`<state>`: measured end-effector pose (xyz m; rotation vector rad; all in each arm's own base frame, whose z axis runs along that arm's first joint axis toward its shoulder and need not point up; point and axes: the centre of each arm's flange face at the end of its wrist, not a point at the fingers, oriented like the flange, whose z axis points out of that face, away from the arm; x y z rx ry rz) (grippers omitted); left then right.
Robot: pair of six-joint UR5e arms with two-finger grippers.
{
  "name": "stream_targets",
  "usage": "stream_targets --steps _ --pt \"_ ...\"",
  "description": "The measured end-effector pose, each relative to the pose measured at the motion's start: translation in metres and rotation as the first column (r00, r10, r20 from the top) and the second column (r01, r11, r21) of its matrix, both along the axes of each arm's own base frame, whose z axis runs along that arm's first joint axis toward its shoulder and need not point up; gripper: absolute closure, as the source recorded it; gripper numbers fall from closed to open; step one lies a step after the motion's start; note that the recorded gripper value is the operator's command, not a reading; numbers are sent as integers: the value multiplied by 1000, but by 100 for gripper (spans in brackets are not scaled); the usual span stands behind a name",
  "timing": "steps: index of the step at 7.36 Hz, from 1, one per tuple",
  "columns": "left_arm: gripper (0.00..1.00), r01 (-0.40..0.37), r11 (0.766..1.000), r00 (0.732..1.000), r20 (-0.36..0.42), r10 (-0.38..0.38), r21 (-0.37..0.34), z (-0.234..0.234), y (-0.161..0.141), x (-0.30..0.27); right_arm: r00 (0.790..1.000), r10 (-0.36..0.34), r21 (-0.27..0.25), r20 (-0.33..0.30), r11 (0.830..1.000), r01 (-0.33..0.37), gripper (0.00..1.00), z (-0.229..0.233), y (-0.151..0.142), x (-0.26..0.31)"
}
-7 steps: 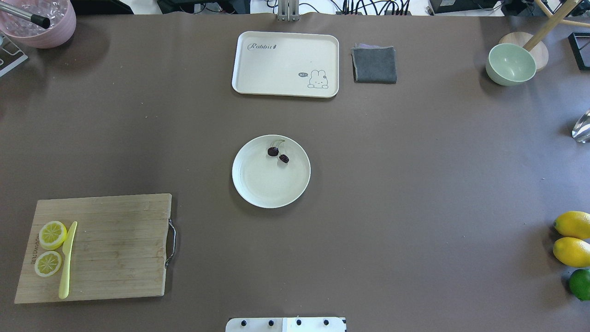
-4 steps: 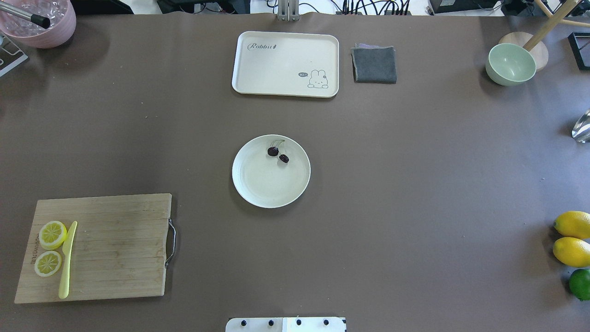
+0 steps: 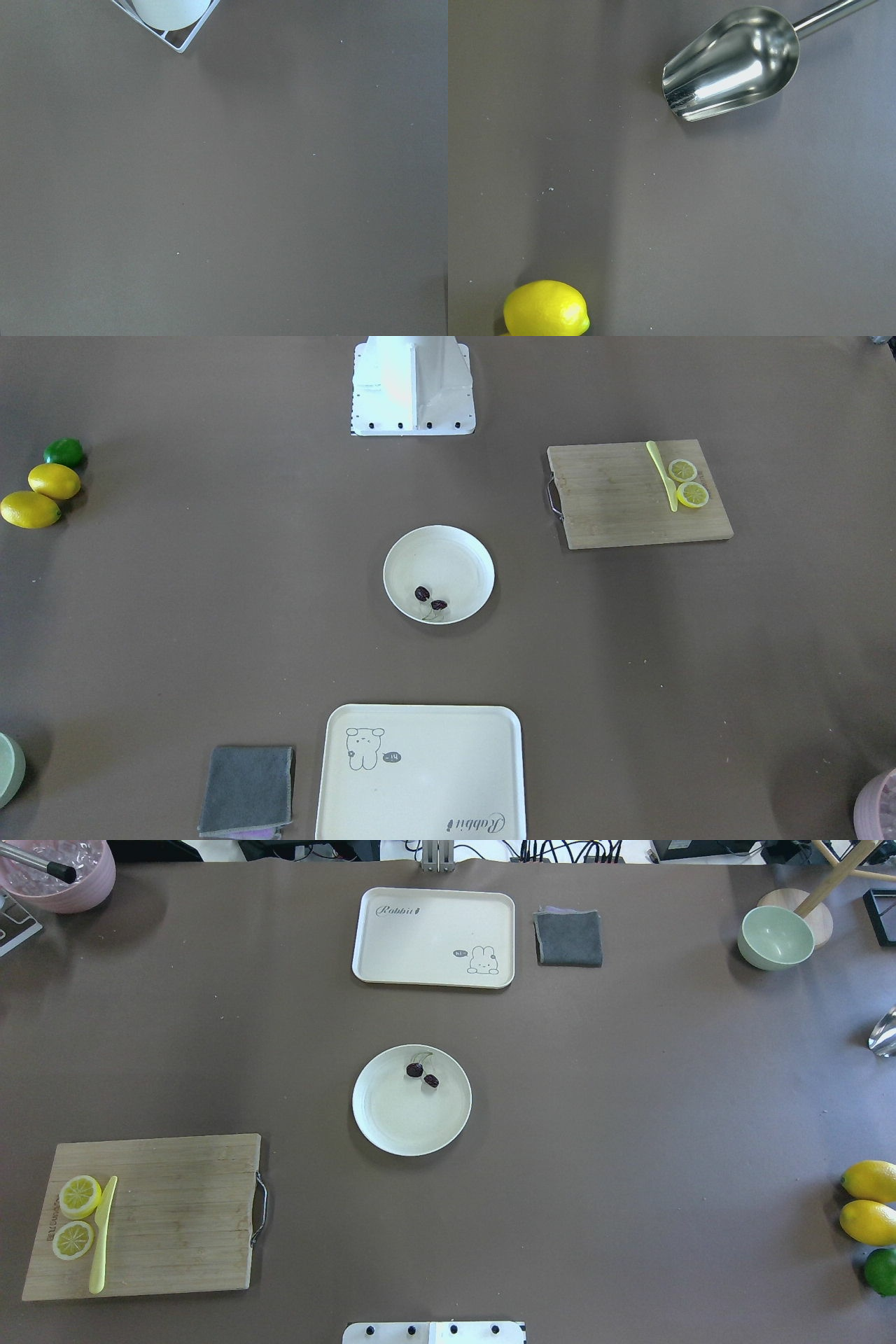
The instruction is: Place red cherry on plate
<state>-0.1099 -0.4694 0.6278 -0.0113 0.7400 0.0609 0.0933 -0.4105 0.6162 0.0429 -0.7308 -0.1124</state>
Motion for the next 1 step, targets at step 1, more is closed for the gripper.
stream_targets --steps 1 --pt "2 0 1000 1000 0 0 2 -1 0 0 1000 0 -1 -1 1000 0 0 0 0 0"
